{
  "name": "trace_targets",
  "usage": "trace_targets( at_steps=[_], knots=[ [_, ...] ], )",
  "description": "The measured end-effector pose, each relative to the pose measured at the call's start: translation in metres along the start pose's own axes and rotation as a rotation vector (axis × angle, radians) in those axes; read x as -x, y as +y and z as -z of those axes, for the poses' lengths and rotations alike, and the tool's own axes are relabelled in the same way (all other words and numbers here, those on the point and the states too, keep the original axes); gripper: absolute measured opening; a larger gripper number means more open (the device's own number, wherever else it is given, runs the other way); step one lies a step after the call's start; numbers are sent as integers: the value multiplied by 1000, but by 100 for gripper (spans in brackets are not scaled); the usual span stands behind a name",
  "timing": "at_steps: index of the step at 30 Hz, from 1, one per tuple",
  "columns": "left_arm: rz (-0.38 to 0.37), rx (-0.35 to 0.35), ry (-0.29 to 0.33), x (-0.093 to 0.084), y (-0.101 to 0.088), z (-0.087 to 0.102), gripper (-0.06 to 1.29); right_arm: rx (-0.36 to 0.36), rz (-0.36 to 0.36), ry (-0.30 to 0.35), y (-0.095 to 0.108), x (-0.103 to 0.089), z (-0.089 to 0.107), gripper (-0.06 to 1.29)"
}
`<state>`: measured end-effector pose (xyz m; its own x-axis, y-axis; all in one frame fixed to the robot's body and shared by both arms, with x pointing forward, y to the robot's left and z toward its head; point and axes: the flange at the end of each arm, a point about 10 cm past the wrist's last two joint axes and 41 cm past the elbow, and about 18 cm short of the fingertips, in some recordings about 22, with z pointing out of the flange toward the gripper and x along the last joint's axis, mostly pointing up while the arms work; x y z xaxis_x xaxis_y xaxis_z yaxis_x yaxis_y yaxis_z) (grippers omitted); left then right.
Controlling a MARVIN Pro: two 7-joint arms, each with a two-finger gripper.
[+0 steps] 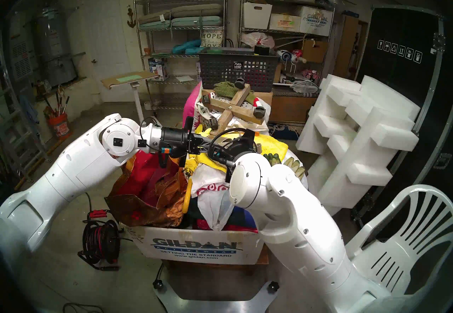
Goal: Unbuckle a shoe
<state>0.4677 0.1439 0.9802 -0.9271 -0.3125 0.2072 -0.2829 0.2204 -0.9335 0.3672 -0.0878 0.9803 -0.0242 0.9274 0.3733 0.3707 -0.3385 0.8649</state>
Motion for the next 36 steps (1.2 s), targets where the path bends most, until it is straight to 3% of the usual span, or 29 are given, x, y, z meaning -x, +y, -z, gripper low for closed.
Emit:
trace_targets(
  at_steps=[18, 36],
  knots=[
    [-5, -5, 18, -4, -2, -1, -2, 30, 66, 1, -8, -8, -5, 39],
    [-6, -11, 28, -6, -3, -3, -2, 72, 93, -32, -5, -6, -10, 27]
  ],
)
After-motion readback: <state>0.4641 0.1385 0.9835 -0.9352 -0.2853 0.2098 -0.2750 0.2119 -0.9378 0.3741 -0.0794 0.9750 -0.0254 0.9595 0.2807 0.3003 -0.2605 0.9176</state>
